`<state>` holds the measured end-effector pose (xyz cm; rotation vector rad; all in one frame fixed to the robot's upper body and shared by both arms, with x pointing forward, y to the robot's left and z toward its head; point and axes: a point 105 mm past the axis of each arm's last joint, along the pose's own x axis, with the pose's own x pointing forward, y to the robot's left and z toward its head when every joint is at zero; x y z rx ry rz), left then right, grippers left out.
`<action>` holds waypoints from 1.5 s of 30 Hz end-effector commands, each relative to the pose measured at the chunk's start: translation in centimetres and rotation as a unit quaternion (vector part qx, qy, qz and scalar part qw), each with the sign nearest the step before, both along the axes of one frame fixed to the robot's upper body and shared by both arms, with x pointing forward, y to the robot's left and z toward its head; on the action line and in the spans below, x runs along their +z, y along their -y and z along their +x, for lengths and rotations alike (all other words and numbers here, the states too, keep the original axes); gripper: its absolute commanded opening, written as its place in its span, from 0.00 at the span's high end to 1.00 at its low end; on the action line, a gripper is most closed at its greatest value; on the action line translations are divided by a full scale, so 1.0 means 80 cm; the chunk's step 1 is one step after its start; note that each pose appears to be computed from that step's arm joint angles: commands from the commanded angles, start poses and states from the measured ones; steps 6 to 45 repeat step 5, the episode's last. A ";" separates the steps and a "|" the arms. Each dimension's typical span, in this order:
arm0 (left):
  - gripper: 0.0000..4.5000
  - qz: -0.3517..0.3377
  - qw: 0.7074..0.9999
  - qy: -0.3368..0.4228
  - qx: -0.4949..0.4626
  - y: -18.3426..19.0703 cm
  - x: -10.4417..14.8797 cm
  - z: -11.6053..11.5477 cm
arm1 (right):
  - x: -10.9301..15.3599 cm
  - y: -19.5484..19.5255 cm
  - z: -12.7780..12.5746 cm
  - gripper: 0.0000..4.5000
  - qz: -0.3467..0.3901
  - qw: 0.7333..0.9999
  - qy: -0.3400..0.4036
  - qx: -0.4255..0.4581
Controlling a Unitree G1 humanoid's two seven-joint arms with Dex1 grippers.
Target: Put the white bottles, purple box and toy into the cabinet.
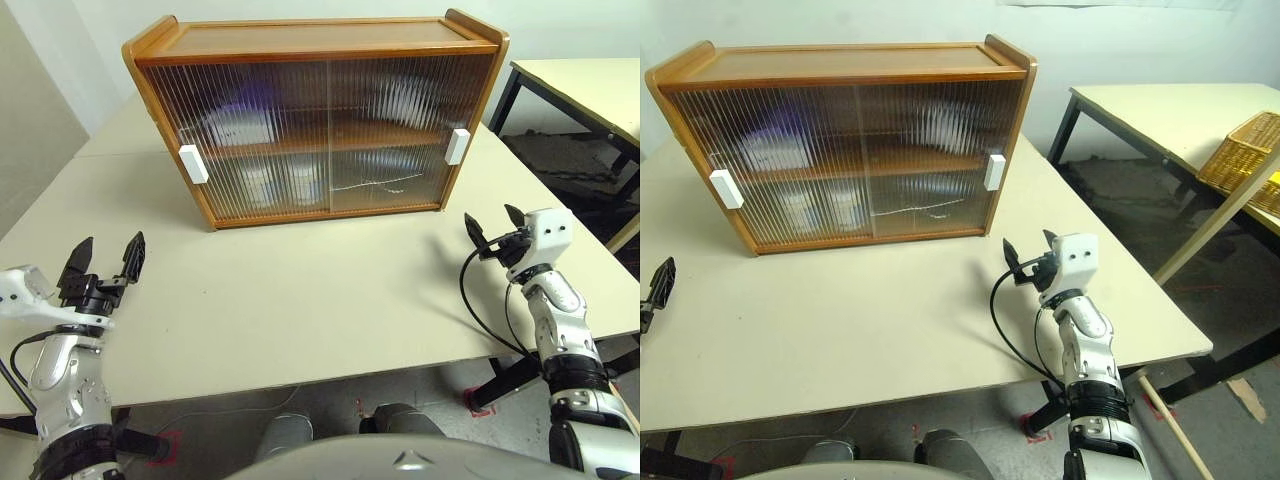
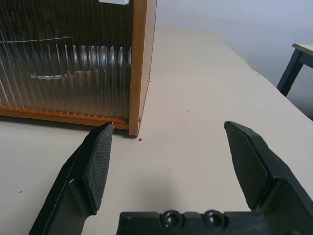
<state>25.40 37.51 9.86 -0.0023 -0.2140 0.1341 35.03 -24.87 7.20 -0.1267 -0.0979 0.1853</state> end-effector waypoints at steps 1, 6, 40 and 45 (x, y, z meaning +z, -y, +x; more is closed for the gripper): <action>0.00 0.011 1.000 -0.005 0.021 -0.010 -0.003 0.003 | 0.011 0.005 0.002 0.00 0.004 1.000 0.015 -0.005; 0.00 0.003 1.000 -0.008 0.017 -0.007 -0.013 0.013 | 0.019 0.000 0.006 0.00 0.007 1.000 0.028 -0.010; 0.00 0.003 1.000 -0.008 0.017 -0.007 -0.013 0.013 | 0.019 0.000 0.006 0.00 0.007 1.000 0.028 -0.010; 0.00 0.003 1.000 -0.008 0.017 -0.007 -0.013 0.013 | 0.019 0.000 0.006 0.00 0.007 1.000 0.028 -0.010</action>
